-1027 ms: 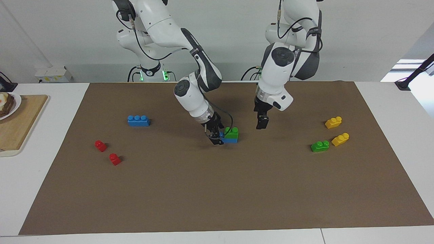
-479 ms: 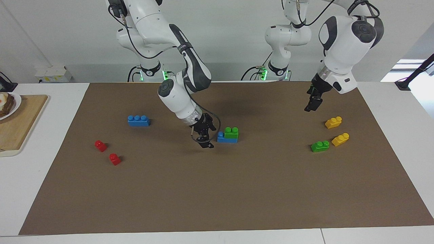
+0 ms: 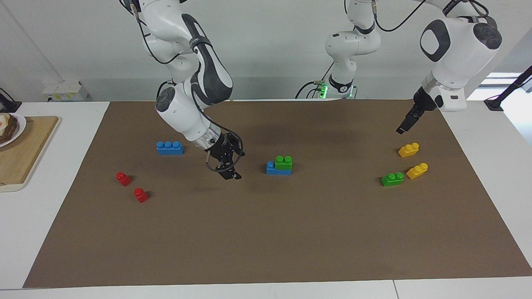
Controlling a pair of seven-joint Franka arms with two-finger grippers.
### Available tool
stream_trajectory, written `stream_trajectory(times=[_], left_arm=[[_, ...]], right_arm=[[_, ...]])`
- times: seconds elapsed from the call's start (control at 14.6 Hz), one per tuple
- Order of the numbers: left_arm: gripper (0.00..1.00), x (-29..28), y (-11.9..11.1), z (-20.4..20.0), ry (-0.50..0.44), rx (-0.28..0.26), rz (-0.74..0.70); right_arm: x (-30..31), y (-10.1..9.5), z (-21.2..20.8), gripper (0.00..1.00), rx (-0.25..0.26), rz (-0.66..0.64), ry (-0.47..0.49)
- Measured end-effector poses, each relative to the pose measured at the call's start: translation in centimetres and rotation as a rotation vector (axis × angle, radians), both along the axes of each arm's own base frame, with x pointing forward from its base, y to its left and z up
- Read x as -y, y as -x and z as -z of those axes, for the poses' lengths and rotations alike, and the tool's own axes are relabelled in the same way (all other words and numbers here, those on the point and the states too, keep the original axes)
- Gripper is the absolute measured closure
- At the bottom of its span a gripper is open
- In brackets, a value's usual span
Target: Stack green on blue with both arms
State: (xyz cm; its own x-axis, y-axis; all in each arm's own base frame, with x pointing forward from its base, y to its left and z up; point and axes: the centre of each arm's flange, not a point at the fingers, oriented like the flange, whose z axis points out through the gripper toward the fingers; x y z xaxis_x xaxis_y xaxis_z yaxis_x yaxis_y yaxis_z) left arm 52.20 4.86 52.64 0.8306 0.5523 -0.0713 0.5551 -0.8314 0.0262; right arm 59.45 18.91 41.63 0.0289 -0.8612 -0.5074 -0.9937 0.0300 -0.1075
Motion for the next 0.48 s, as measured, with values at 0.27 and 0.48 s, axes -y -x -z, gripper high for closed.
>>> stream_trajectory(times=[0.27,0.48], left_arm=[[0.0,-0.5,-0.1,-0.1,-0.042,0.012,0.189],[0.0,0.1,0.1,0.0,-0.042,-0.004,0.288]], right_arm=[[4.0,-0.2,-3.2,0.0,0.107,-0.196,0.067],[5.9,-0.1,-4.9,0.0,0.192,-0.39,0.153]])
